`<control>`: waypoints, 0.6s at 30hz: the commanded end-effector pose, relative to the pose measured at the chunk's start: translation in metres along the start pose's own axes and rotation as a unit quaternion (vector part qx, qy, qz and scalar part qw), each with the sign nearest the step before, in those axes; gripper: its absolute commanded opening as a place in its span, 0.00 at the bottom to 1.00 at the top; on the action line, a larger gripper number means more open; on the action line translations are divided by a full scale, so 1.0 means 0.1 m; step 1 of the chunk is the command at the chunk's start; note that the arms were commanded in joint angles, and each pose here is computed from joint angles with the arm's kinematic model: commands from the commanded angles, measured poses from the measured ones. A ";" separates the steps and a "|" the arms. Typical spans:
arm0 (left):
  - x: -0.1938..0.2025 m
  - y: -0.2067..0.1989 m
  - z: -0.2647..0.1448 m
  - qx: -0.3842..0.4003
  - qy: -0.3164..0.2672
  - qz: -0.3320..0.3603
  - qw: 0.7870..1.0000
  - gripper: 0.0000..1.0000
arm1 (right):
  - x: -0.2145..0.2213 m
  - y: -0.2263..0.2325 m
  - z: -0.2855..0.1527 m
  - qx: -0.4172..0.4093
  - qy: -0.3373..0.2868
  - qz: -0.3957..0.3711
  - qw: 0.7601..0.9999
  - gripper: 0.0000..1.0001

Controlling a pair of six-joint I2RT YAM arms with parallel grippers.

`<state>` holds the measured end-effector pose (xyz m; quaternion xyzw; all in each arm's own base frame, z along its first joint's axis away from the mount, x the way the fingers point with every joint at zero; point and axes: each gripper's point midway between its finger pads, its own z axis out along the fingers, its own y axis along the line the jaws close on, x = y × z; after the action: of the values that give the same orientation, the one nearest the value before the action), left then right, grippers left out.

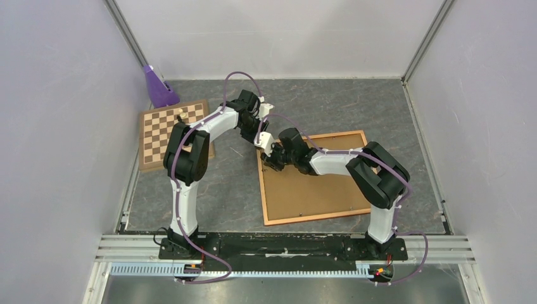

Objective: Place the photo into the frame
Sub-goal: Install the photo frame at the center of the board.

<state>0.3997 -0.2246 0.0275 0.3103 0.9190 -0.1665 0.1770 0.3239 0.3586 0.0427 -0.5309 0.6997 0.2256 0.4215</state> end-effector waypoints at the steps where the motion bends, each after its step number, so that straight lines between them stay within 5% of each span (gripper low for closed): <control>1: -0.11 -0.02 0.04 0.014 -0.014 0.013 1.000 0.19 | -0.06 0.07 0.05 -0.019 -0.007 -0.005 1.000 0.28; 18: -0.15 0.01 0.03 0.007 -0.015 0.011 1.000 0.19 | 0.09 0.46 -0.01 -0.091 0.004 -0.027 0.995 0.26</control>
<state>0.4012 -0.2252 0.0274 0.3098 0.9201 -0.1660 0.1732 0.3081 0.3636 0.0323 -0.5581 0.6844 0.2427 0.4014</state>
